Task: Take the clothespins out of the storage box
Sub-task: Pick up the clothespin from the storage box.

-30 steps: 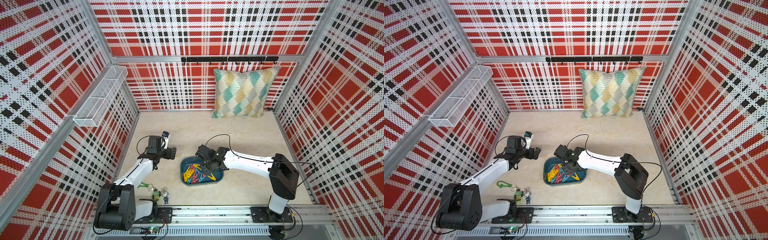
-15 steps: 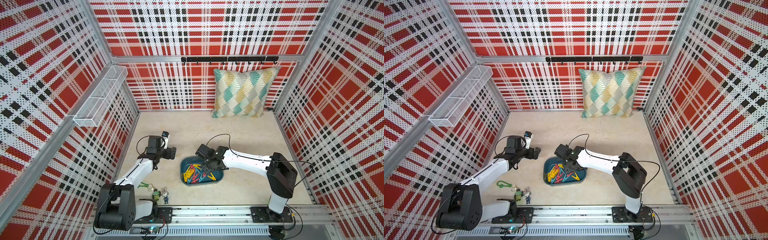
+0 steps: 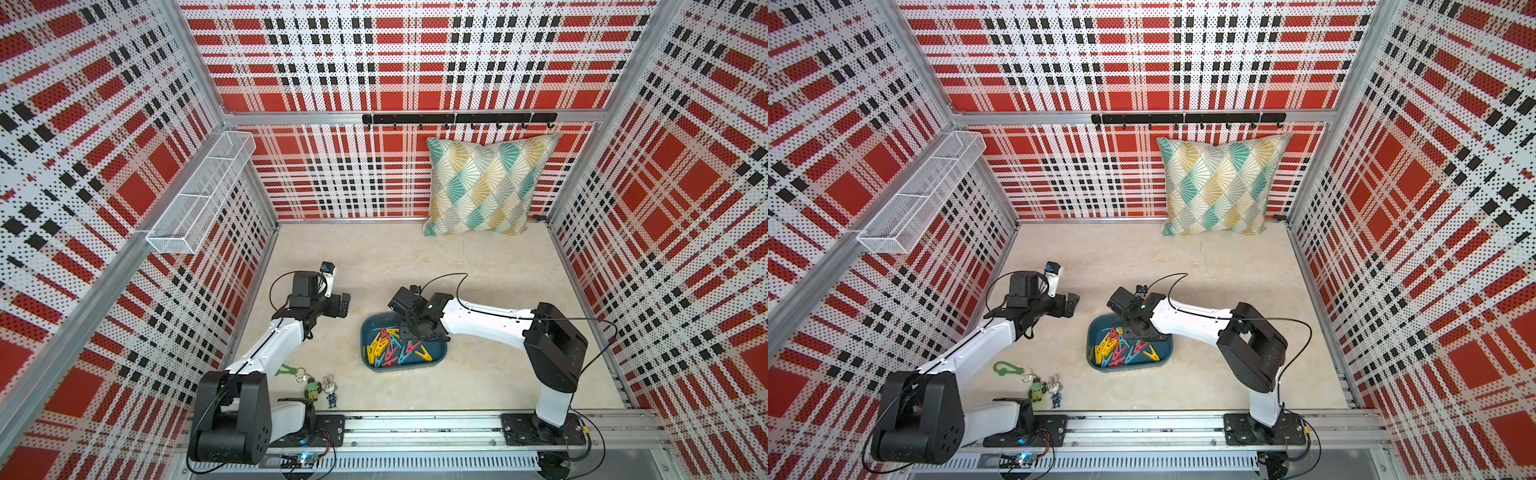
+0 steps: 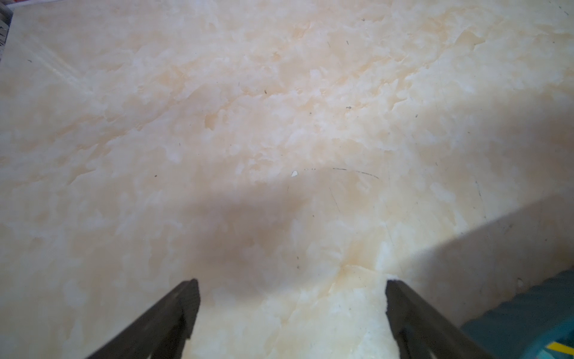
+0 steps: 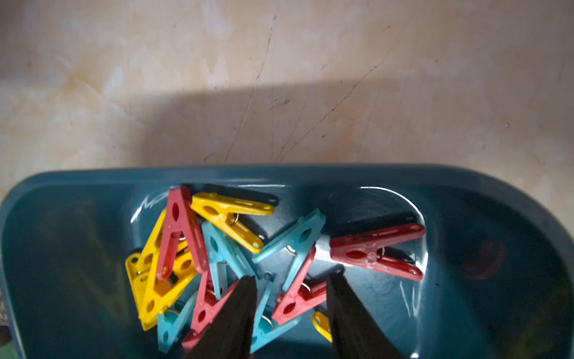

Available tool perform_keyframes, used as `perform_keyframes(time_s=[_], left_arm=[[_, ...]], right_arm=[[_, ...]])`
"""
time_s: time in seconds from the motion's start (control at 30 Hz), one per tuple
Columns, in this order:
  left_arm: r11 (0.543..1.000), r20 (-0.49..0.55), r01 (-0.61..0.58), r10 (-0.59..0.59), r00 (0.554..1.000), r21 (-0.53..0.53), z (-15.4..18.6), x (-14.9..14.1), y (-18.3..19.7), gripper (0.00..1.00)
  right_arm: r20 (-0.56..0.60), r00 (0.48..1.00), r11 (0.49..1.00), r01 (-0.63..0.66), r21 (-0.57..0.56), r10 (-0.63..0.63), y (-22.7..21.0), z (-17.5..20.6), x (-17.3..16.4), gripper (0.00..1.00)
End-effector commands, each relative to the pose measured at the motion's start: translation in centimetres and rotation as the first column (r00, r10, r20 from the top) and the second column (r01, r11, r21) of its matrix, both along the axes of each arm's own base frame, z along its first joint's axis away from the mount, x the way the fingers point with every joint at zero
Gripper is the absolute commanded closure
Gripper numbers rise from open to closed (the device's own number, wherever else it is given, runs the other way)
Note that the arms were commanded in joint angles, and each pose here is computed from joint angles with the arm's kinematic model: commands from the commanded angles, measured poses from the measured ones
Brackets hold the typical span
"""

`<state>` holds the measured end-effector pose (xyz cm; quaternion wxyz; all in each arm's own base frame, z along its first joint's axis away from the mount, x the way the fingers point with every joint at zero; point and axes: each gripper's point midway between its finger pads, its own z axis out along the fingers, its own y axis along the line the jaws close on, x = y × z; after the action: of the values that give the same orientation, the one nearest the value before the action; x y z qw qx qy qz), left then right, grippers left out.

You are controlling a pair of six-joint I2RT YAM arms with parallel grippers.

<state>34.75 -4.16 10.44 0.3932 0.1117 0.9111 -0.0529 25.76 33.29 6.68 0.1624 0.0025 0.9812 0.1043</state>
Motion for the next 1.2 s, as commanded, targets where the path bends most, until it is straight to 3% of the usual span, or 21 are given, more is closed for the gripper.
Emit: perform_keyframes(time_s=[0.0, 0.57, 1.17], left_arm=[[1.000, 0.042, 0.001, 0.000, 0.999, -0.022, 1.4, 0.4, 0.0, 0.01], [0.999, 0.056, 0.000, 0.002, 0.998, -0.032, 1.9, 0.4, 0.1, 0.01], [0.999, 0.070, 0.008, -0.005, 0.998, -0.039, 2.3, 0.3, -0.1, 0.01]], right_arm=[[-0.014, 0.994, 0.992, 0.111, 0.060, -0.110, -0.1, 0.1, 1.1, 0.59], [-0.080, 0.973, 0.973, 0.222, 0.065, -0.217, -0.6, -1.8, 1.5, 0.60], [-0.122, 0.962, 0.967, 0.251, 0.043, -0.244, -0.3, -3.6, 1.5, 0.62]])
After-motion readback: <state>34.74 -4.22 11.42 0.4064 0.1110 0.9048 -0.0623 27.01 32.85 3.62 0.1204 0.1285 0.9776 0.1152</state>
